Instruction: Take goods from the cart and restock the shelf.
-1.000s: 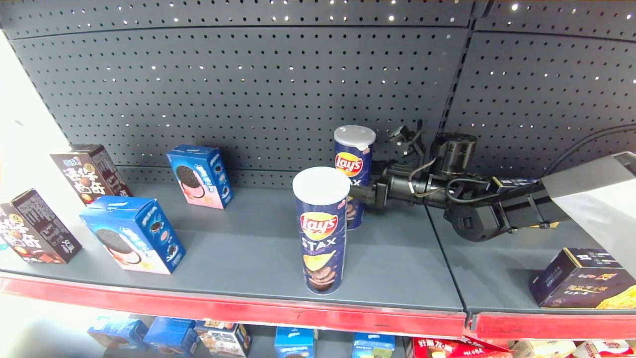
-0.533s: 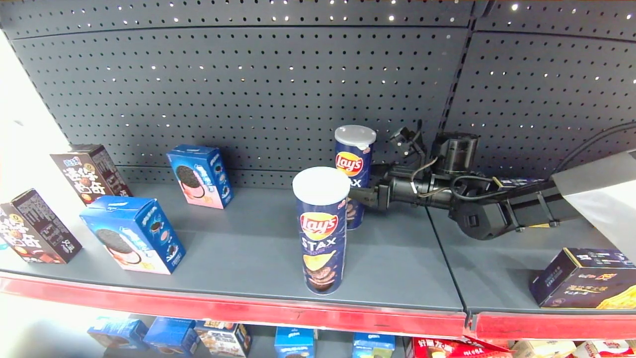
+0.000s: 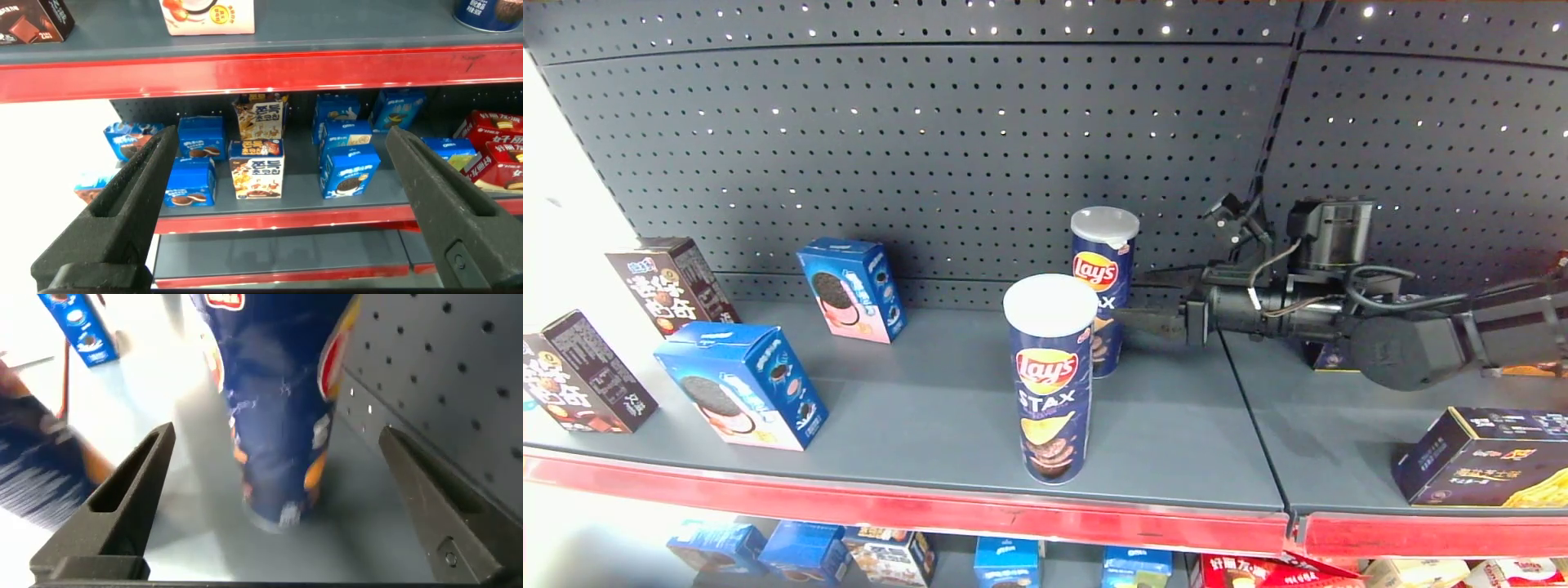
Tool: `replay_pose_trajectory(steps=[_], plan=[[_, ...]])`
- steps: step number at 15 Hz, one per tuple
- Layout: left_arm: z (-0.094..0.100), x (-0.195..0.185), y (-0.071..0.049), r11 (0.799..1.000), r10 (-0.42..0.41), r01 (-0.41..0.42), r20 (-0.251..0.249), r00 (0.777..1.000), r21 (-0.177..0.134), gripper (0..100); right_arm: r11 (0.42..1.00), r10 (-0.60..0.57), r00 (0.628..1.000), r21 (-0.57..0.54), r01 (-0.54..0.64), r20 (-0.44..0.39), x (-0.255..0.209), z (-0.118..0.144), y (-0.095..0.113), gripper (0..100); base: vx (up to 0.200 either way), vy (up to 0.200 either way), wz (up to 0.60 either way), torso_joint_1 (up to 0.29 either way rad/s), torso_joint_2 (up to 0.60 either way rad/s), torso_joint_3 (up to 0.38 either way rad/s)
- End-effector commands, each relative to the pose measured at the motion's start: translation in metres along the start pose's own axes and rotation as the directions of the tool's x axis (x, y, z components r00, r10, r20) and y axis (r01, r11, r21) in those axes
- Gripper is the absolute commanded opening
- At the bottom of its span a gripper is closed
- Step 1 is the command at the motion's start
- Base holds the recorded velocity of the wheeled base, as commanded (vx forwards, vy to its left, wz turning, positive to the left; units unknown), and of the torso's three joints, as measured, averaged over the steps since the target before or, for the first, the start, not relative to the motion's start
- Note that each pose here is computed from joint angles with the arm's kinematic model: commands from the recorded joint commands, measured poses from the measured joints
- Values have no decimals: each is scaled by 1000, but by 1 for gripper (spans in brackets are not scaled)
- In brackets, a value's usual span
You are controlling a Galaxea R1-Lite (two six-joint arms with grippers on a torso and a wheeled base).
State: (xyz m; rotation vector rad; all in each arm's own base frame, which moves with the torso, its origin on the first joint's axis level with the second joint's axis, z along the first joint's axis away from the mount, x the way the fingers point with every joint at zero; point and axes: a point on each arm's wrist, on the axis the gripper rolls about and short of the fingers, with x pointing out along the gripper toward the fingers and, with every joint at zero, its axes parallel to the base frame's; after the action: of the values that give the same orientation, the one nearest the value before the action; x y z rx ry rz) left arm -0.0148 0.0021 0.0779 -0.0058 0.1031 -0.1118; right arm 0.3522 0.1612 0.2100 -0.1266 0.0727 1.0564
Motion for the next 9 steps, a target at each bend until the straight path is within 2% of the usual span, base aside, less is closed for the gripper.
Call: replay_pose_trajectory(steps=[1,4,7,9], plan=[[0,0,0,1000,1,-1,-2,1000,-1,100,998,-60,998,-24,60,0,-35,21,19,100,0,0,0,0,0,0],[0,0,0,1000,1,-1,-2,1000,1,100,982,-187,982,-36,187,0,-62,30,33,100,0,0,0,0,0,0],[0,0,0,1000,1,-1,-2,1000,1,100,909,-415,910,-36,414,-14,-90,40,49,100,0,0,0,0,0,0],[0,0,0,1000,1,-1,-2,1000,1,100,895,-445,895,-37,445,14,-113,46,64,100,0,0,0,0,0,0]])
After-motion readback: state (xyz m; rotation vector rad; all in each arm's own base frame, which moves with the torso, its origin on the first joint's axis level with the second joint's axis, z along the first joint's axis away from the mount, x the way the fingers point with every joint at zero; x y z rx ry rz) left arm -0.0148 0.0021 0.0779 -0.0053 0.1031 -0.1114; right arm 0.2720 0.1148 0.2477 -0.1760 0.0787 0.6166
